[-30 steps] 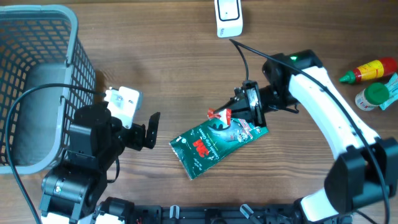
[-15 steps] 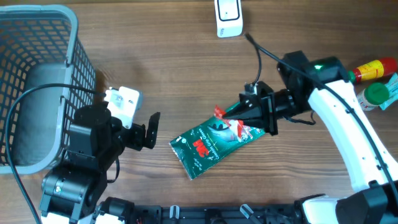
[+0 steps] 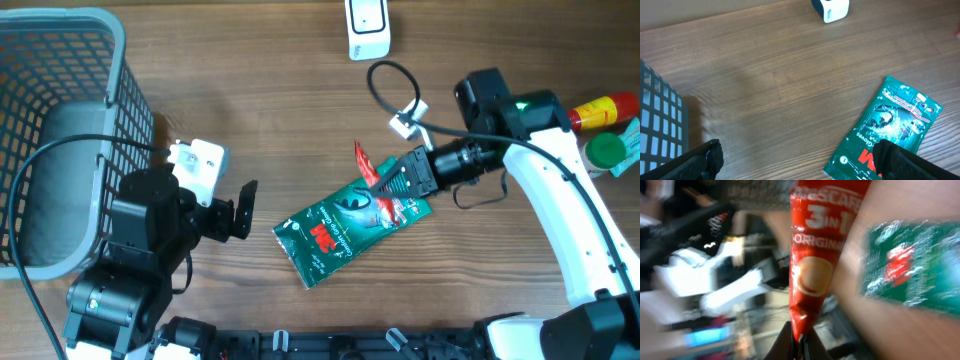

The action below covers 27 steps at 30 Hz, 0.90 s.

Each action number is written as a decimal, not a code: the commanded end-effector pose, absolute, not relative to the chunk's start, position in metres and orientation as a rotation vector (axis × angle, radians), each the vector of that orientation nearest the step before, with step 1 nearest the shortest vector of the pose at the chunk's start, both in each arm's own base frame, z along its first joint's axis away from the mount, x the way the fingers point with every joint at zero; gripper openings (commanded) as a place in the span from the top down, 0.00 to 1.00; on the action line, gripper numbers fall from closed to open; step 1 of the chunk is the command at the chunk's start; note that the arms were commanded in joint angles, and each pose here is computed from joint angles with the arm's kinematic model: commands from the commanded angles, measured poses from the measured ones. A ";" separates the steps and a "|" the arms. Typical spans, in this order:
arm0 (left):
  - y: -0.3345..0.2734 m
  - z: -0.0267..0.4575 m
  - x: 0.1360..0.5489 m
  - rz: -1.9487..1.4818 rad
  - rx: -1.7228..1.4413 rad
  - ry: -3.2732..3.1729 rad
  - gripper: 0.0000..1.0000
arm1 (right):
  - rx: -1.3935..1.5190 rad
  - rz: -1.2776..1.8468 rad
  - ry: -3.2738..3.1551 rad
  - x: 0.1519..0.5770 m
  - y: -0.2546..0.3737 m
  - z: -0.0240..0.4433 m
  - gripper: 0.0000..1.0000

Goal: Scan the item barcode
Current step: 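Carry the Nescafe stick up toward the white scanner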

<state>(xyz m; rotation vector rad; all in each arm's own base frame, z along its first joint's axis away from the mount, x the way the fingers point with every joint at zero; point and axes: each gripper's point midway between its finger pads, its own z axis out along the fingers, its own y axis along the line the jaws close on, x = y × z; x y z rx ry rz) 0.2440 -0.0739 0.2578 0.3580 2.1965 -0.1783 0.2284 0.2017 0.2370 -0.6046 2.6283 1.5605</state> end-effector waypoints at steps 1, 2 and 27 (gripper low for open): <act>-0.074 0.258 0.244 -0.189 0.350 2.195 0.00 | -0.683 1.267 2.555 0.253 0.190 0.238 0.95; -0.074 0.258 0.244 -0.189 0.350 2.195 0.00 | -0.674 1.206 2.520 0.259 0.188 0.245 0.95; -0.074 0.258 0.244 -0.189 0.350 2.195 0.00 | -1.167 0.537 0.918 0.286 0.218 0.434 0.95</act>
